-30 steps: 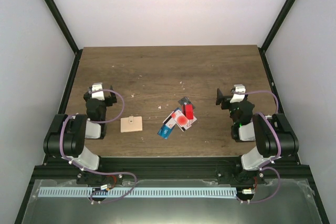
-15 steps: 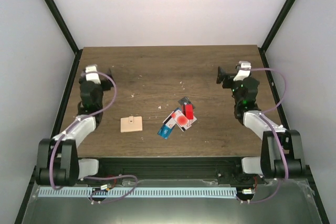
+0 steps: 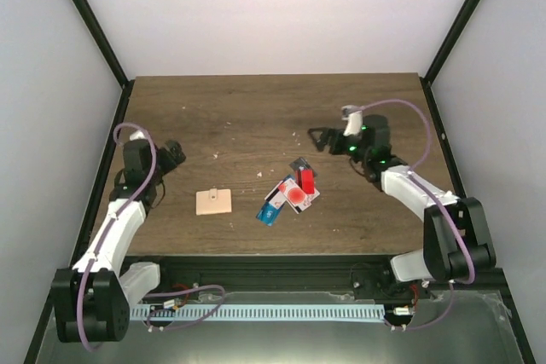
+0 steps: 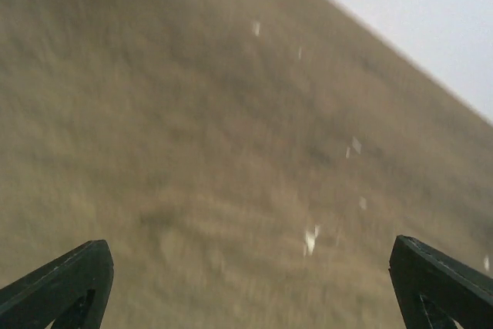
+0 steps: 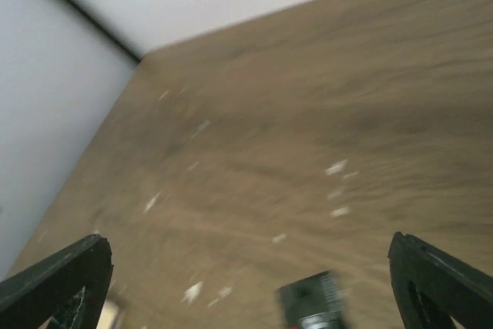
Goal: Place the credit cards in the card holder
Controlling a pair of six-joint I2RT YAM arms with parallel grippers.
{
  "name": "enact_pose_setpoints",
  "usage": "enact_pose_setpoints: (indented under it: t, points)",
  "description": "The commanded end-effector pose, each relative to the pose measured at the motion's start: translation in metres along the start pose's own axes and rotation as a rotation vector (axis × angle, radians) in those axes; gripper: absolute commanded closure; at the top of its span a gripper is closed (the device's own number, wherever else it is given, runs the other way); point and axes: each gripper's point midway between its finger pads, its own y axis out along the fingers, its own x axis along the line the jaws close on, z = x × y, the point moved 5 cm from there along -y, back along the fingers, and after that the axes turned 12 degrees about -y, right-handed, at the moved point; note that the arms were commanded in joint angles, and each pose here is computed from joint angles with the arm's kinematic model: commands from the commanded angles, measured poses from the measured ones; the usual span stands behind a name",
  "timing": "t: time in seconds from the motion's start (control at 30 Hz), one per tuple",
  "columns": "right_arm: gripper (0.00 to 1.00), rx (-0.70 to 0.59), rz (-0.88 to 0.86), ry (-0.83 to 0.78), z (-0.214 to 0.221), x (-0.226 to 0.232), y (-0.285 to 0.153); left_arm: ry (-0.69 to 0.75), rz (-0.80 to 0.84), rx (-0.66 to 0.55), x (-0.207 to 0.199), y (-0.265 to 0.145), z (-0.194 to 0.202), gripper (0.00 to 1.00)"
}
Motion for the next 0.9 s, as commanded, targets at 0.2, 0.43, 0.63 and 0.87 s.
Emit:
enact_pose_setpoints:
  t: [0.2, 0.43, 0.63, 0.87]
  points:
    - [0.11, 0.274, -0.468, -0.277, 0.060, 0.151, 0.075, -0.160, -0.007, 0.367, 0.031, -0.038, 0.094, 0.00]
    - [0.26, 0.492, -0.538, -0.352, 0.126, 0.205, 0.145, -0.183, -0.011, 0.458, 0.031, -0.052, 0.133, 0.18]
    - [0.42, 0.555, -0.642, -0.349, 0.152, 0.231, 0.178, -0.203, -0.010, 0.509, 0.034, -0.061, 0.159, 0.53]
    - [0.57, 0.621, -0.680, -0.320, 0.179, 0.235, 0.189, -0.186, -0.066, 0.560, 0.054, -0.058, 0.185, 0.71]
